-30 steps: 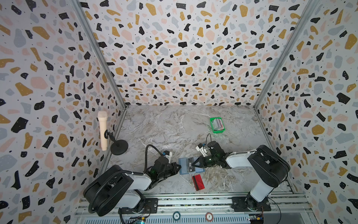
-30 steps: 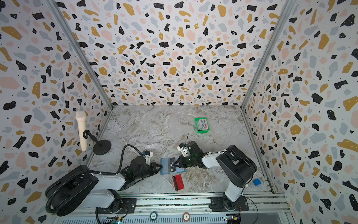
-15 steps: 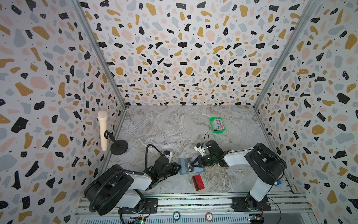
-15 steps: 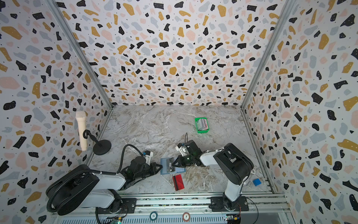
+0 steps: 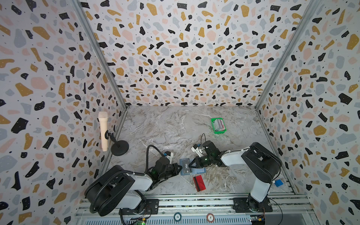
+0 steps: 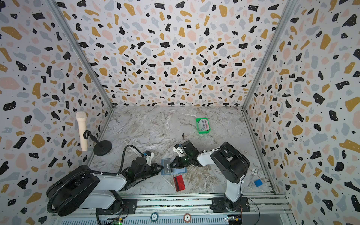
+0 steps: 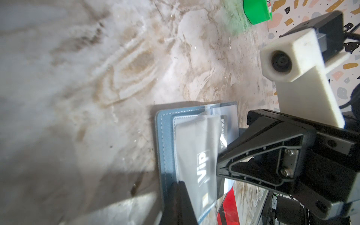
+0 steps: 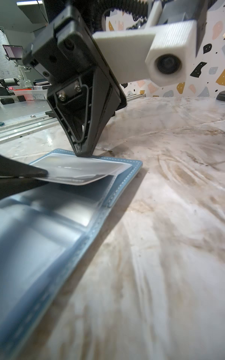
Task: Insert credit cards into a card holder
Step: Insert the credit card into the card slot.
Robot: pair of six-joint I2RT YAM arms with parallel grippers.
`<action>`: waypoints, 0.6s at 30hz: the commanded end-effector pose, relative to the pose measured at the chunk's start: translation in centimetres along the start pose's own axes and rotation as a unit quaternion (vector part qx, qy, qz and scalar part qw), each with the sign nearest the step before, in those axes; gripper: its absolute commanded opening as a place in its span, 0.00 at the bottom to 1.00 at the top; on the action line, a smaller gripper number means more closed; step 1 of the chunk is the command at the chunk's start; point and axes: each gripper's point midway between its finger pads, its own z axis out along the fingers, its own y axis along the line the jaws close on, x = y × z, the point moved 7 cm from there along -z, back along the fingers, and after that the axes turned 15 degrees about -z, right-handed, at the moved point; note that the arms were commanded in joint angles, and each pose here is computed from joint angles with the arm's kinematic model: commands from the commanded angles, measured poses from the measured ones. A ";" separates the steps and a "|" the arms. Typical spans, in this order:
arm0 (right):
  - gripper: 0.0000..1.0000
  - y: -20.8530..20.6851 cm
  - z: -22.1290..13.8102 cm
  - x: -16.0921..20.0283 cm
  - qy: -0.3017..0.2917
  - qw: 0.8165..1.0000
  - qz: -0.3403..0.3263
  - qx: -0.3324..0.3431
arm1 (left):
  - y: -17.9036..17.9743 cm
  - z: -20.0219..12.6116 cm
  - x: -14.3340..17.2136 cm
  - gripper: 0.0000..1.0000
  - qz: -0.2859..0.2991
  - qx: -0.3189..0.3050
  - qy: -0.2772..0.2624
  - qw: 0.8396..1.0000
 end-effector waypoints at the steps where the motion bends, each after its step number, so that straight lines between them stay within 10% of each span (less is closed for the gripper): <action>1: 0.17 -0.5 -0.3 1.3 0.030 0.999 0.021 0.040 | -0.7 -0.1 0.0 0.00 0.010 0.017 0.002 1.000; 5: 0.48 0.7 -1.8 0.3 0.012 0.998 -0.005 0.067 | -1.0 -0.2 -0.1 0.00 0.018 0.017 -0.002 1.000; 10: 0.56 1.4 -3.4 0.2 0.000 0.994 -0.025 0.107 | -1.2 -0.1 -0.2 0.00 0.021 0.017 -0.003 1.000; 18: 0.07 1.2 -3.3 -1.1 0.026 0.968 -0.098 0.229 | -1.0 -0.1 -0.3 0.00 0.024 0.008 -0.008 1.000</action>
